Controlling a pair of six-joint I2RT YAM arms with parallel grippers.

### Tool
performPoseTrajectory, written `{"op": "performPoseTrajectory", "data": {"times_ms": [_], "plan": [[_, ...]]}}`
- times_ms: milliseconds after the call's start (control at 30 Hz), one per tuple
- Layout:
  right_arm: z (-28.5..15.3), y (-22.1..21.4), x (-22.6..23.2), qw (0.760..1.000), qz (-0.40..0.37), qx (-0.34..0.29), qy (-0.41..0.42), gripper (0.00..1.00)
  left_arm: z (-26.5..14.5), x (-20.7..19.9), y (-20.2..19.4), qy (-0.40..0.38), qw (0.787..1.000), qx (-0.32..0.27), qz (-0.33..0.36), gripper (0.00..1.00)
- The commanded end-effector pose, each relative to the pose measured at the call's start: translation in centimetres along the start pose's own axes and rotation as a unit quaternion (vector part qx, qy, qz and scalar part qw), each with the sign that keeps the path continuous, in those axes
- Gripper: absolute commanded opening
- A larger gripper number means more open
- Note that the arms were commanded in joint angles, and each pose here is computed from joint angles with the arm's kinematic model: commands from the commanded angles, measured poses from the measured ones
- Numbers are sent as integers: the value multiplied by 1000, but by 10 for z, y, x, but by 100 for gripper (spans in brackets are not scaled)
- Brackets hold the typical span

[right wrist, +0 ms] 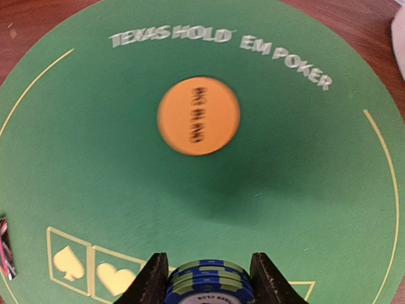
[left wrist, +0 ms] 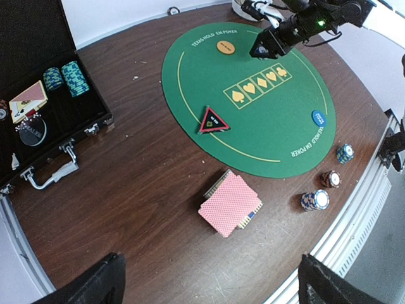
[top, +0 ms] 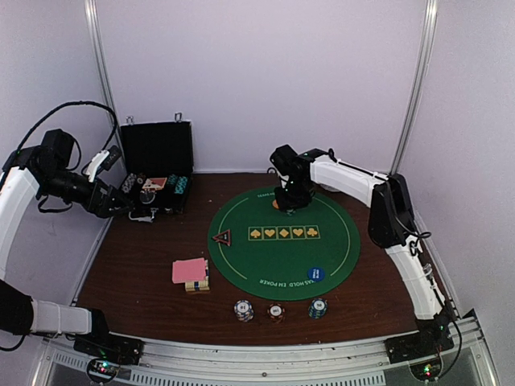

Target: Distribute texas hold em gaming equipment

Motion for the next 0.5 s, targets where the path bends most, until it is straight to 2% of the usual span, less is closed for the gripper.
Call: {"op": "performPoseTrajectory", "data": {"times_ms": [0, 467], "plan": [[11, 10, -26, 1000, 15, -10, -12, 13, -2, 0, 5, -8, 1000, -10, 12, 98], [54, 19, -46, 999, 34, -11, 1, 17, 1, 1, 6, -13, 1000, -8, 8, 98]]}}
Point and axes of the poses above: each gripper's point midway between its finger pads, its own z axis out along the fingers, its own x axis along the line the jaws close on, y = z × x, the point moved 5 cm from there along -z, back along the fingers, and after that the axes turned 7 degrees about -z, right-handed, at the moved point
